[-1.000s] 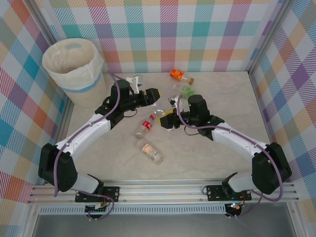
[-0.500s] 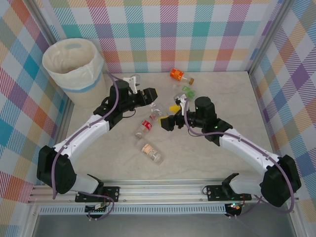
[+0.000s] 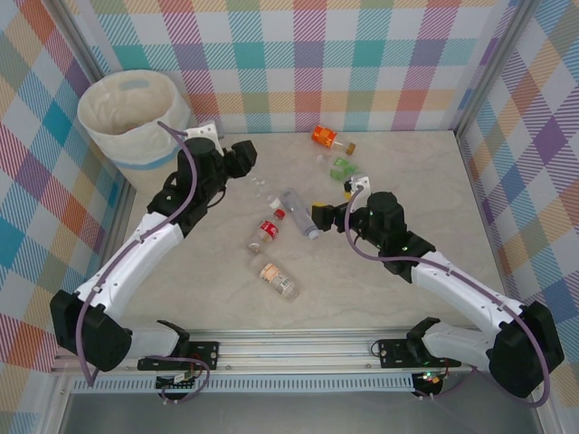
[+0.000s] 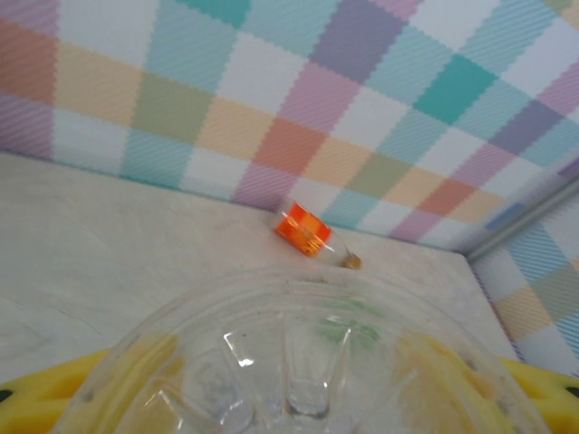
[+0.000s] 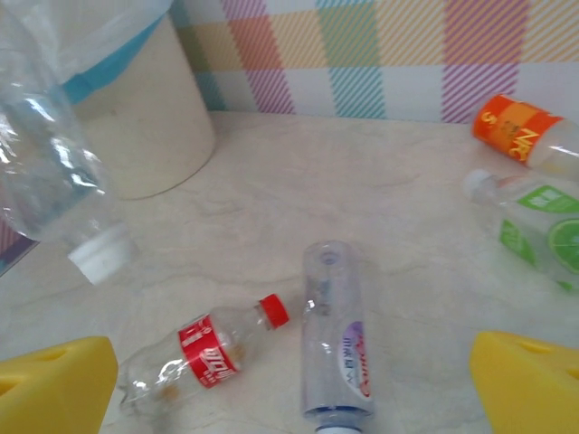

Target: Put the plastic bottles in the bin

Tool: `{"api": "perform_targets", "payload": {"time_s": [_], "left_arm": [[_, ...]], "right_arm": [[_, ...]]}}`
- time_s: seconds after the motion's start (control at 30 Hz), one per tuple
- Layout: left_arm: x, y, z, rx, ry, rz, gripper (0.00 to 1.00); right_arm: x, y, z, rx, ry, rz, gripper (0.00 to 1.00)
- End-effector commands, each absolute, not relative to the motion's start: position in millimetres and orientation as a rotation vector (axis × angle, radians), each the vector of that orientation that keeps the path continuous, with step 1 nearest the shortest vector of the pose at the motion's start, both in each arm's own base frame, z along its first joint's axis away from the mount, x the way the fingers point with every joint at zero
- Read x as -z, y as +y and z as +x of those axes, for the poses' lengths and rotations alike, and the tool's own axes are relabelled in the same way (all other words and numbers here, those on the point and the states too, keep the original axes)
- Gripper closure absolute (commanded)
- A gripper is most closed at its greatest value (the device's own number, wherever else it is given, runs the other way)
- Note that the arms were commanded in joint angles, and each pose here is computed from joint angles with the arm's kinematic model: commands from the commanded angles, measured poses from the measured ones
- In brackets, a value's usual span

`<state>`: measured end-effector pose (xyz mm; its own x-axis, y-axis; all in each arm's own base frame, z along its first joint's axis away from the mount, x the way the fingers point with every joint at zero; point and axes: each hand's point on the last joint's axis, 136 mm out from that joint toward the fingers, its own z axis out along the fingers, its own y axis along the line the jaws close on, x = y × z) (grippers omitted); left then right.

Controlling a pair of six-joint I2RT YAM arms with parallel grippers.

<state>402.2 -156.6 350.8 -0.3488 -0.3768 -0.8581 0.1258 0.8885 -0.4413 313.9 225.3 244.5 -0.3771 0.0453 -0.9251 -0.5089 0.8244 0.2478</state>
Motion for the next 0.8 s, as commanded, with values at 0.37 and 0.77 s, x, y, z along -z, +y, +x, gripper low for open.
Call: {"api": "perform_targets", "payload": {"time_s": [0.37,0.77], "left_arm": [[-516,-7,410,0.023,1.298,-0.356,0.40],[-536,90,468,-0.022,1.208,-0.512,0.39]], "right_arm": [[-264,214,323,-0.588,1.834,-0.222,0.00],[-266,217,318,-0.638,1.836,-0.221,0.00]]}}
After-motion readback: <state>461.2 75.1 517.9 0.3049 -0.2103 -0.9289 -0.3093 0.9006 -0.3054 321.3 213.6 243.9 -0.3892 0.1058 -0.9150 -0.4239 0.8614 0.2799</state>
